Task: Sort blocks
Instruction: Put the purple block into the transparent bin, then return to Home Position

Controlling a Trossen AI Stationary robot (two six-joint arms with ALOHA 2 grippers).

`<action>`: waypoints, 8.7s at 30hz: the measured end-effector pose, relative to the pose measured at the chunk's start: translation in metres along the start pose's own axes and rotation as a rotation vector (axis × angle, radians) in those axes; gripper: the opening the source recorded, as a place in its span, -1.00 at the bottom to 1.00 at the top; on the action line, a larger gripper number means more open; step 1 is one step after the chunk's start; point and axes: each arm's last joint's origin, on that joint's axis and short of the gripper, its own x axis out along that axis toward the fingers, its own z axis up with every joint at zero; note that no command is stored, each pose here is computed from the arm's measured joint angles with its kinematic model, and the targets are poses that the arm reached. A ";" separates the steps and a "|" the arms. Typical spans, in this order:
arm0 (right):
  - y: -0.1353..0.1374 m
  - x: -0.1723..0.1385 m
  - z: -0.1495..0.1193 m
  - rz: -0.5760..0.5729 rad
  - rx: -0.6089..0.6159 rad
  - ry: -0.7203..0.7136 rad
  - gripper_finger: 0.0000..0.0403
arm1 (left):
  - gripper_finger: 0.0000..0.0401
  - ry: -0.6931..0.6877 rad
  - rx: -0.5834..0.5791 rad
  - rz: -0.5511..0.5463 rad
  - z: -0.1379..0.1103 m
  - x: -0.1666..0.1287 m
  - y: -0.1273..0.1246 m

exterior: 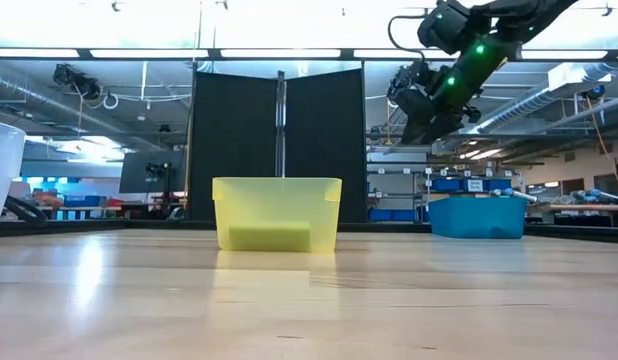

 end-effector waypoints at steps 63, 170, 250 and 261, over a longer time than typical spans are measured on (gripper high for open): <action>0.036 -0.146 -0.107 0.887 -0.238 -0.722 -0.97 | -0.99 -0.918 0.349 -0.231 -0.031 0.035 0.191; -0.017 -0.116 -0.178 0.968 -0.085 -0.646 -0.88 | -0.94 -1.115 -0.075 -0.378 -0.110 0.118 0.364; -0.017 -0.116 -0.178 0.969 -0.085 -0.646 -0.86 | -0.94 -1.114 -0.075 -0.378 -0.110 0.118 0.364; -0.017 -0.116 -0.178 0.969 -0.085 -0.646 -0.86 | -0.94 -1.114 -0.075 -0.378 -0.110 0.118 0.364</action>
